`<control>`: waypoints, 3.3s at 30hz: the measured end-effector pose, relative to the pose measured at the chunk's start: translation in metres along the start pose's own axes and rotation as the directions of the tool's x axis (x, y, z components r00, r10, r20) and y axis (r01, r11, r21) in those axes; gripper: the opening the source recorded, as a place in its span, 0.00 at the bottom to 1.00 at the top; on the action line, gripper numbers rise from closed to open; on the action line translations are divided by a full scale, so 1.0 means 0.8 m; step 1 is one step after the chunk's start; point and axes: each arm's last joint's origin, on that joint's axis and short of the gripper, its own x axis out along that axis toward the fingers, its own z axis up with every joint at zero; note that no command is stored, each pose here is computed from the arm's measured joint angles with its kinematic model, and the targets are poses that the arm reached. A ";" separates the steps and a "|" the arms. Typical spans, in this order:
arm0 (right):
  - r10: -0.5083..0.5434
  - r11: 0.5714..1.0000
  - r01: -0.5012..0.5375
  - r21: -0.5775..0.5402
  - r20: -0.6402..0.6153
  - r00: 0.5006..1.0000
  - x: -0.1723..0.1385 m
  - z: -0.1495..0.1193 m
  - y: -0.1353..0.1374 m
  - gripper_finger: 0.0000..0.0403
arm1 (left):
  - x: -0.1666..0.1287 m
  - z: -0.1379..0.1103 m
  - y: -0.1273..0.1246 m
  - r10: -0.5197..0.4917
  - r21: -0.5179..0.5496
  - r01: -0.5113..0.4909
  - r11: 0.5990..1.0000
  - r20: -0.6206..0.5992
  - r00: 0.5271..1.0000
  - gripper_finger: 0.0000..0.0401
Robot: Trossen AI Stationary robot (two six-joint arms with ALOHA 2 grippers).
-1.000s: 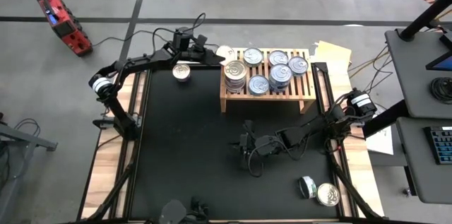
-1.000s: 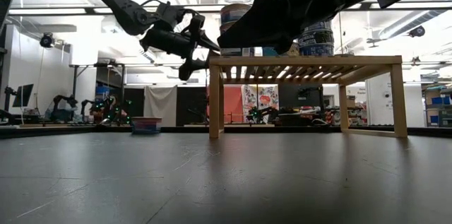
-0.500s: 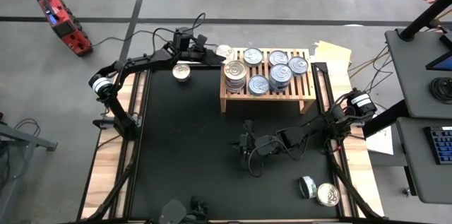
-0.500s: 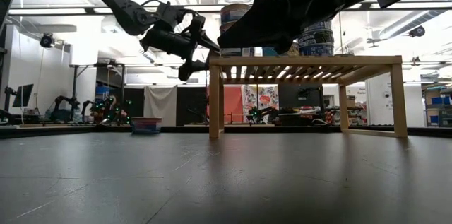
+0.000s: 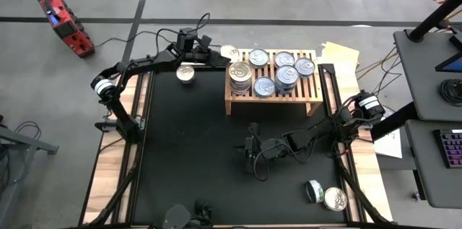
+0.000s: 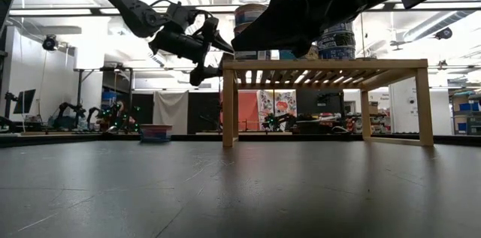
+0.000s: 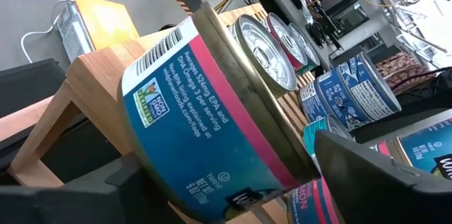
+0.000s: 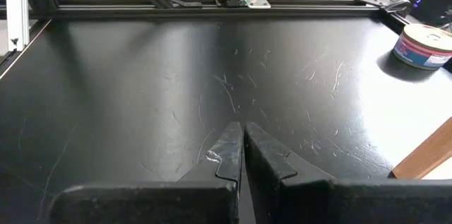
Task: Stack canned seafood by type on shelf
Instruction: Put the blue-pink tuna can on the shelf
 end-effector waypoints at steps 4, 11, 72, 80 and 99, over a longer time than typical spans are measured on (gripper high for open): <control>0.000 1.000 0.000 -0.007 0.000 1.000 0.000 0.000 0.000 0.02 | 0.000 0.000 0.000 0.000 -0.005 0.000 1.000 0.000 1.000 0.78; 0.000 1.000 0.000 -0.008 0.000 1.000 0.000 0.000 0.000 0.02 | 0.001 0.000 -0.001 -0.002 -0.038 0.002 0.999 0.000 1.000 0.79; -0.001 1.000 0.001 -0.016 -0.004 1.000 0.000 -0.001 0.000 0.02 | 0.004 -0.010 -0.007 0.032 0.054 -0.028 0.998 -0.069 0.997 0.79; -0.002 1.000 0.002 -0.016 -0.004 1.000 0.000 -0.001 0.000 0.02 | 0.003 -0.010 -0.007 0.003 0.099 0.006 0.995 -0.087 0.996 0.79; -0.003 1.000 0.003 -0.010 -0.009 1.000 0.000 -0.002 -0.001 0.02 | 0.005 -0.013 -0.012 0.008 0.085 0.000 0.996 -0.089 0.996 0.79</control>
